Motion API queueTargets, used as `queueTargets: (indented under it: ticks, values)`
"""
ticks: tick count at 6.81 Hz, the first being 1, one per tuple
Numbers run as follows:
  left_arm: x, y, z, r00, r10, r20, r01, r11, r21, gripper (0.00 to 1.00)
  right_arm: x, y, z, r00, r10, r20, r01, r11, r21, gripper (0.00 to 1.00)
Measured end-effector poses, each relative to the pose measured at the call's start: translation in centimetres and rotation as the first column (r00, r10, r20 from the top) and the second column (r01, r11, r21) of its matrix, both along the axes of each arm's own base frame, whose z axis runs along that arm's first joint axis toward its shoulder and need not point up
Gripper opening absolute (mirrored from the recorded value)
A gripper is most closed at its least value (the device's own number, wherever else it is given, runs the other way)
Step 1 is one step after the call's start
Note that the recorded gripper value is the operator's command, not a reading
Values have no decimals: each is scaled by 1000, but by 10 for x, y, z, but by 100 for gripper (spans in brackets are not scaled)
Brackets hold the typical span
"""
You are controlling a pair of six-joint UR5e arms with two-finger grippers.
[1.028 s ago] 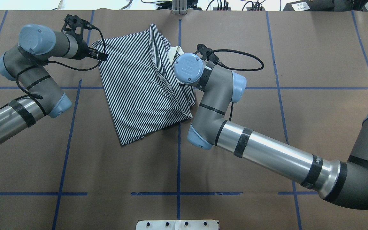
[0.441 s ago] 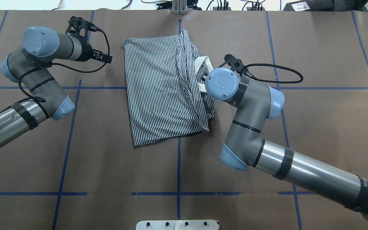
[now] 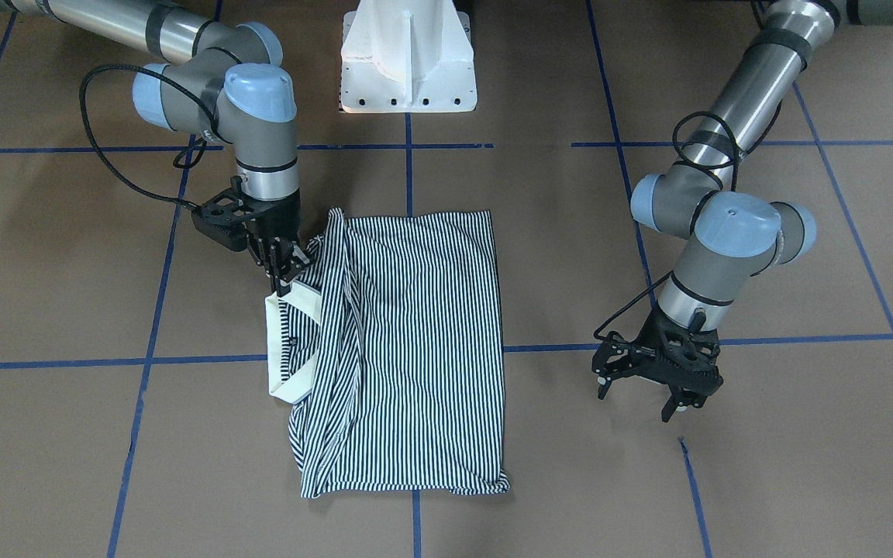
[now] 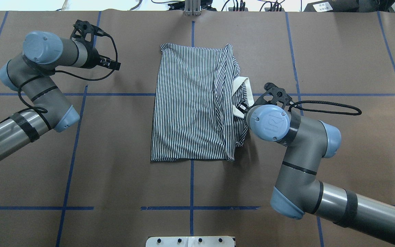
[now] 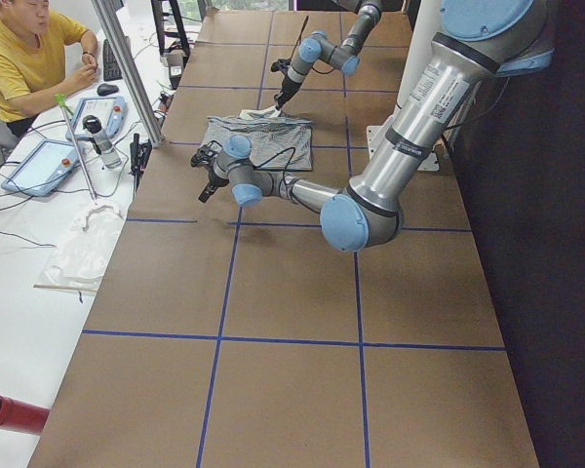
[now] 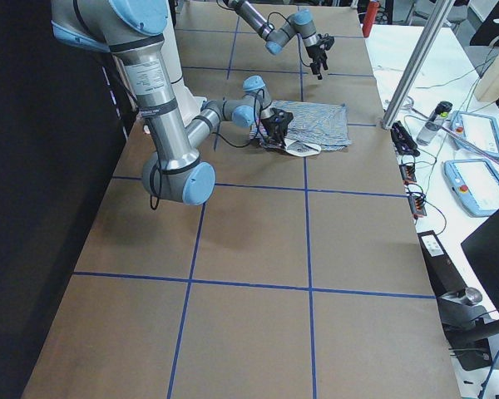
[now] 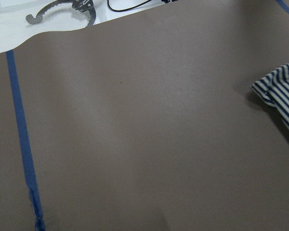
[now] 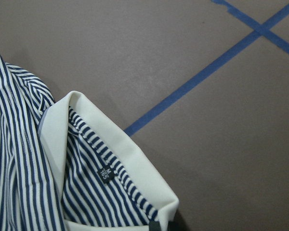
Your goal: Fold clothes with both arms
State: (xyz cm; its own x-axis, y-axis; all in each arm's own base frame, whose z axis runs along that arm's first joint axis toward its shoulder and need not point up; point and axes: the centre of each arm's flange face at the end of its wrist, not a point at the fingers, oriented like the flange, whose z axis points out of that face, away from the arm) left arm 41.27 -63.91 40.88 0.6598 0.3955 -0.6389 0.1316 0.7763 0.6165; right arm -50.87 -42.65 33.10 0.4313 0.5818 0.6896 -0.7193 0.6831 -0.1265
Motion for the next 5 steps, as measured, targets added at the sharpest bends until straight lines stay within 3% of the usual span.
queueTargets:
  ticks: [2, 5]
  values:
    - [1, 3, -2, 1000, 4, -3, -4, 1000, 4, 100, 7, 11, -7, 997, -68, -36, 69, 997, 40, 100]
    - [0, 12, 4, 1000, 11, -3, -11, 1000, 2, 100, 18, 48, -48, 957, -253, -140, 265, 961, 73, 100]
